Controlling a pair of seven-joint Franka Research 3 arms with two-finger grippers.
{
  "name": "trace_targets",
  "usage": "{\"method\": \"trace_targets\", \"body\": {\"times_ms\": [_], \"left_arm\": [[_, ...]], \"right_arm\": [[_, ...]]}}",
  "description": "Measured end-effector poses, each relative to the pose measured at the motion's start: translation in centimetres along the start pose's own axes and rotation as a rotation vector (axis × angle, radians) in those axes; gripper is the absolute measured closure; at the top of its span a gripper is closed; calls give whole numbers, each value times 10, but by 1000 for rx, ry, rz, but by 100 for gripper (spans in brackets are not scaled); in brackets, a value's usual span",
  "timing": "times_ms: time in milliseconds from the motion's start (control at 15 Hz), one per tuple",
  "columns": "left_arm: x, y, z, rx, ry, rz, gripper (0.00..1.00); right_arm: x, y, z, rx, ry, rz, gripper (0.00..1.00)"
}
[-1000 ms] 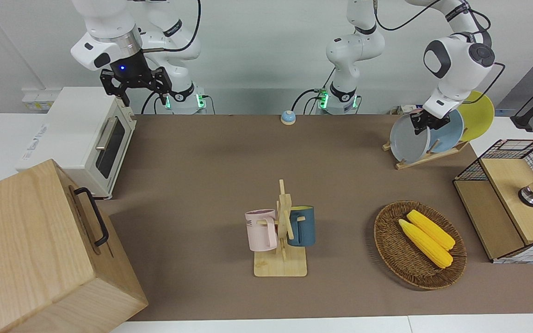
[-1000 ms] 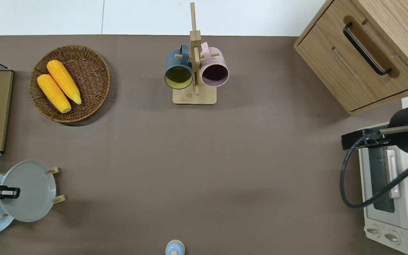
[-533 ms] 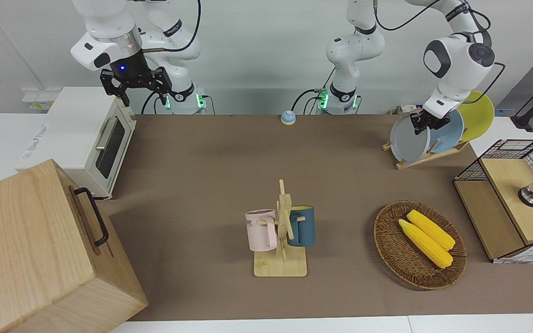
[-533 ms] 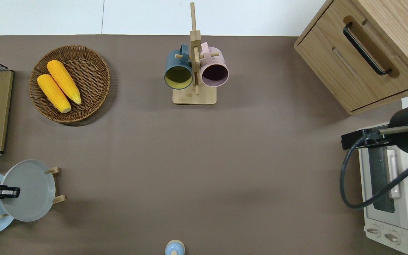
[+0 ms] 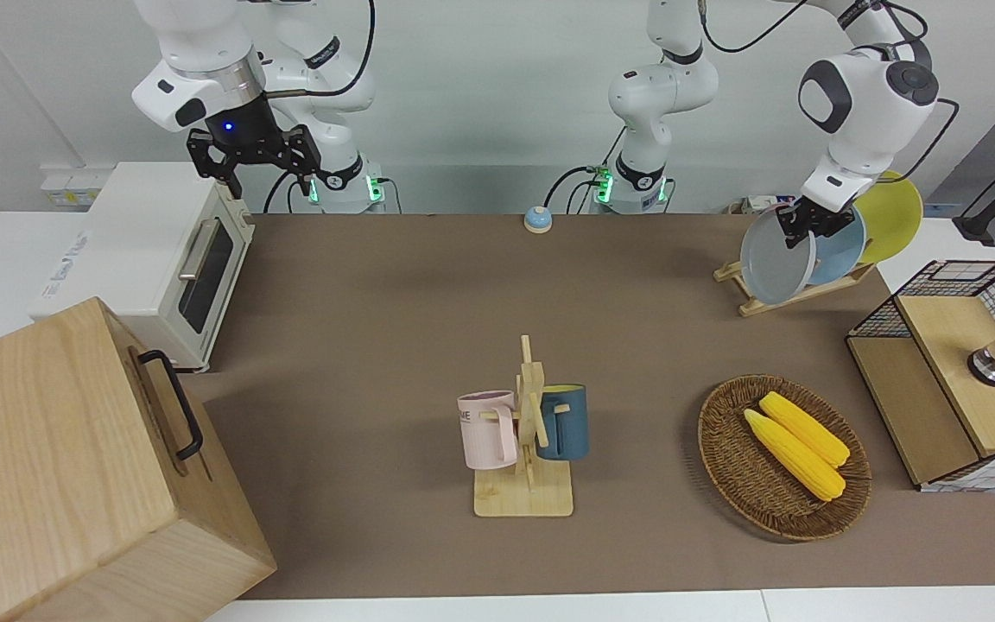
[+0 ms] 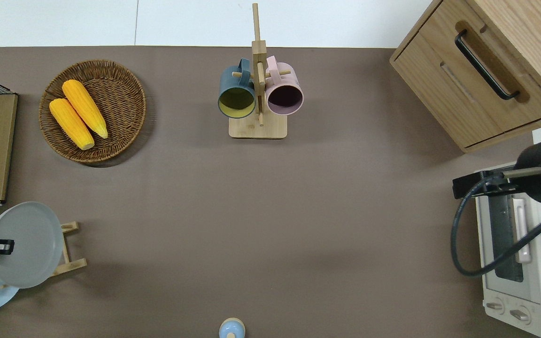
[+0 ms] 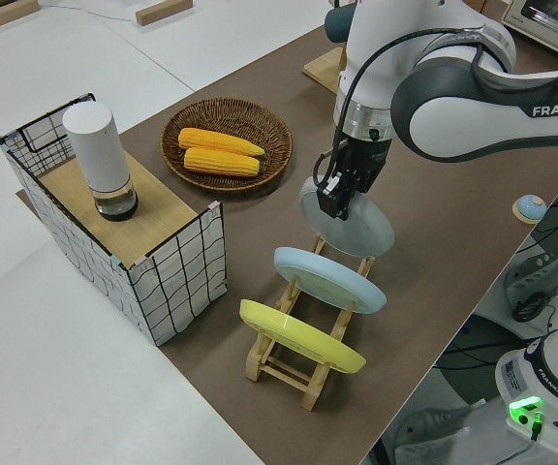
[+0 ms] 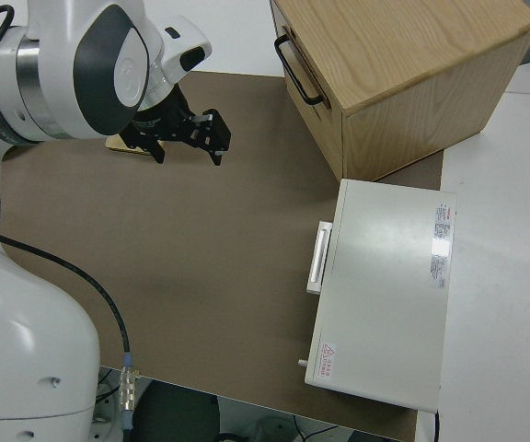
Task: Pick gray plate from low plate rack and place it on table with left arm
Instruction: 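Lift the gray plate out of the rack with the left gripper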
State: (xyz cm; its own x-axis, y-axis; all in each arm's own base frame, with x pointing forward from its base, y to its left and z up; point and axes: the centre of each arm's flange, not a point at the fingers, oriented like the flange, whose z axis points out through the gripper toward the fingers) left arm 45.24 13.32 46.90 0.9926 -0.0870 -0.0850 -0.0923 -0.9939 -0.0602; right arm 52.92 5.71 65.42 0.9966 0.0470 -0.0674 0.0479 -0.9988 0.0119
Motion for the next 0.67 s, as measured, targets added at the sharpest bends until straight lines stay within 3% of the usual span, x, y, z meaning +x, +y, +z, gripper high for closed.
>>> {"method": "trace_targets", "body": {"times_ms": [467,667], "left_arm": [[8,41,-55,22,-33,-12,90],[5,47,-62,11,-51,-42,90]], "right_arm": [[0,0,0,0,0,0,1],[0,0,0,0,0,0,1]]}}
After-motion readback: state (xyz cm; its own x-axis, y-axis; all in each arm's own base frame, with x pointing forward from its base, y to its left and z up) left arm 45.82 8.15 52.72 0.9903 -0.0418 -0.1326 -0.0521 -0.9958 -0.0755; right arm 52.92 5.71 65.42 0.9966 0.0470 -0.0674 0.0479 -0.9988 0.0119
